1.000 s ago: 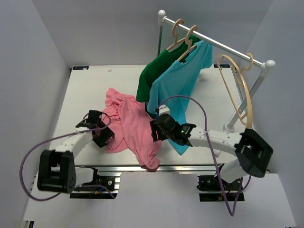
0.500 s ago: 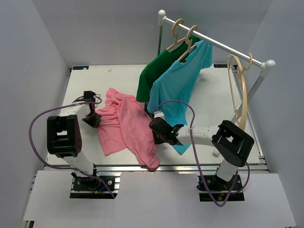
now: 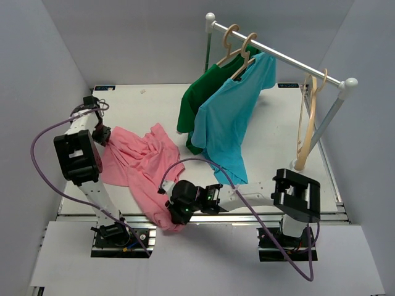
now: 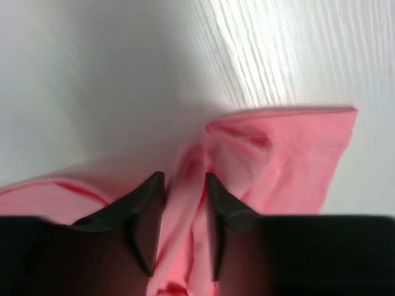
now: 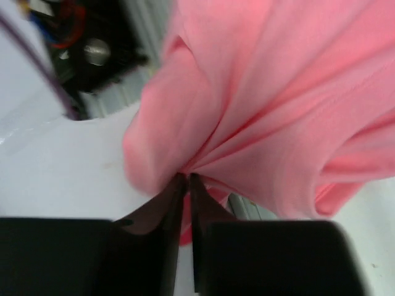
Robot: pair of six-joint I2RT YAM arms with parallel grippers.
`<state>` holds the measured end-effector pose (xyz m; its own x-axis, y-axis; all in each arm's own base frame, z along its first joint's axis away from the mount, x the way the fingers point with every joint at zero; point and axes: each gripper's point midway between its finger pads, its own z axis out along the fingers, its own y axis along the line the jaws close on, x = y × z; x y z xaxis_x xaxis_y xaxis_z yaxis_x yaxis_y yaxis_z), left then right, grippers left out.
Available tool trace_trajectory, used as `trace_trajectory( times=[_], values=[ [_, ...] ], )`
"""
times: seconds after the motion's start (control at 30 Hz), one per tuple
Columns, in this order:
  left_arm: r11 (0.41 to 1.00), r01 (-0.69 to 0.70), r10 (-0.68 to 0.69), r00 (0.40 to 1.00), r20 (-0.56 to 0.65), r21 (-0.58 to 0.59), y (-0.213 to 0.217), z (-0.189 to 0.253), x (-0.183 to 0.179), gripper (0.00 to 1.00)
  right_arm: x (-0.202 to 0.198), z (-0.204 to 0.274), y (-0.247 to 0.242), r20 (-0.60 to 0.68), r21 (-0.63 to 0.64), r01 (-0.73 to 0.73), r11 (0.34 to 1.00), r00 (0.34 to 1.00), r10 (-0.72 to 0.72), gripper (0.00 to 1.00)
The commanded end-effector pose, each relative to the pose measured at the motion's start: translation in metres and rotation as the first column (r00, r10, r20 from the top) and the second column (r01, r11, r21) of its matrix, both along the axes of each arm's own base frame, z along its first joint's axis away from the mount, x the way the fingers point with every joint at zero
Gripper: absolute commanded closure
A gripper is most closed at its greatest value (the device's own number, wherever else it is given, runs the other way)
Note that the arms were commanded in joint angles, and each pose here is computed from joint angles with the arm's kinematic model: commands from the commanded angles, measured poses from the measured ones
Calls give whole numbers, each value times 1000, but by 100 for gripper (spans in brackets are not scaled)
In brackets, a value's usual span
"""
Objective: Place the t-shirt on the hanger
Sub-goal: Flatten out the T-shirt at the center of the board.
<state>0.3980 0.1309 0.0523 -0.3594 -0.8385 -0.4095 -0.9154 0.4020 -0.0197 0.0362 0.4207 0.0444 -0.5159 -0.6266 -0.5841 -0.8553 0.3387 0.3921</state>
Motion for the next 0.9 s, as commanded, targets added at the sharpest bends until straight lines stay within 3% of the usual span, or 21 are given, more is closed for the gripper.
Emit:
trace_trajectory(
  times=[0.0, 0.07, 0.1, 0.13, 0.3, 0.43, 0.53, 0.67, 0.73, 0.77, 0.83, 0.87],
  values=[
    [982, 184, -172, 969, 177, -52, -25, 36, 17, 53, -2, 78, 23, 96, 240, -114, 964, 991, 93, 83],
    [969, 244, -225, 938, 262, -42, -35, 59, 21, 36, 27, 99, 17, 193, 251, -12, 968, 981, -37, 62],
    [963, 268, -247, 932, 267, -43, -42, 61, 16, 14, 47, 104, 12, 220, 249, 56, 967, 969, -113, 53],
    [955, 293, -268, 921, 284, -47, -50, 68, 15, 2, 69, 107, 3, 252, 235, 146, 961, 946, -205, 43],
    [920, 393, -375, 879, 295, 0, -111, 95, -13, 2, 160, 103, -44, 182, 152, 454, 878, 860, -476, 34],
    [913, 402, -372, 890, 264, -68, -153, 67, -80, 2, 199, 99, -54, 279, 127, 518, 846, 799, -532, 35],
    [849, 508, -425, 820, 382, -146, -193, 66, -112, 2, 223, 89, -53, 306, 83, 560, 825, 773, -556, 35],
    [722, 660, -568, 736, 367, -207, -242, 52, -174, 2, 243, 54, -49, 243, -5, 587, 810, 786, -568, 40],
    [719, 670, -595, 732, 332, -188, -245, 48, -193, 2, 250, 52, -43, 208, -3, 576, 817, 800, -563, 42],
    [662, 724, -650, 684, 331, -195, -258, 46, -211, 2, 250, 42, -40, 203, -23, 565, 825, 811, -549, 42],
    [614, 758, -683, 650, 333, -219, -271, 44, -226, 2, 249, 41, -28, 174, -6, 529, 849, 836, -520, 45],
    [550, 806, -730, 592, 343, -220, -284, 42, -238, 2, 248, 33, -25, 163, -19, 517, 856, 846, -507, 45]
  ],
)
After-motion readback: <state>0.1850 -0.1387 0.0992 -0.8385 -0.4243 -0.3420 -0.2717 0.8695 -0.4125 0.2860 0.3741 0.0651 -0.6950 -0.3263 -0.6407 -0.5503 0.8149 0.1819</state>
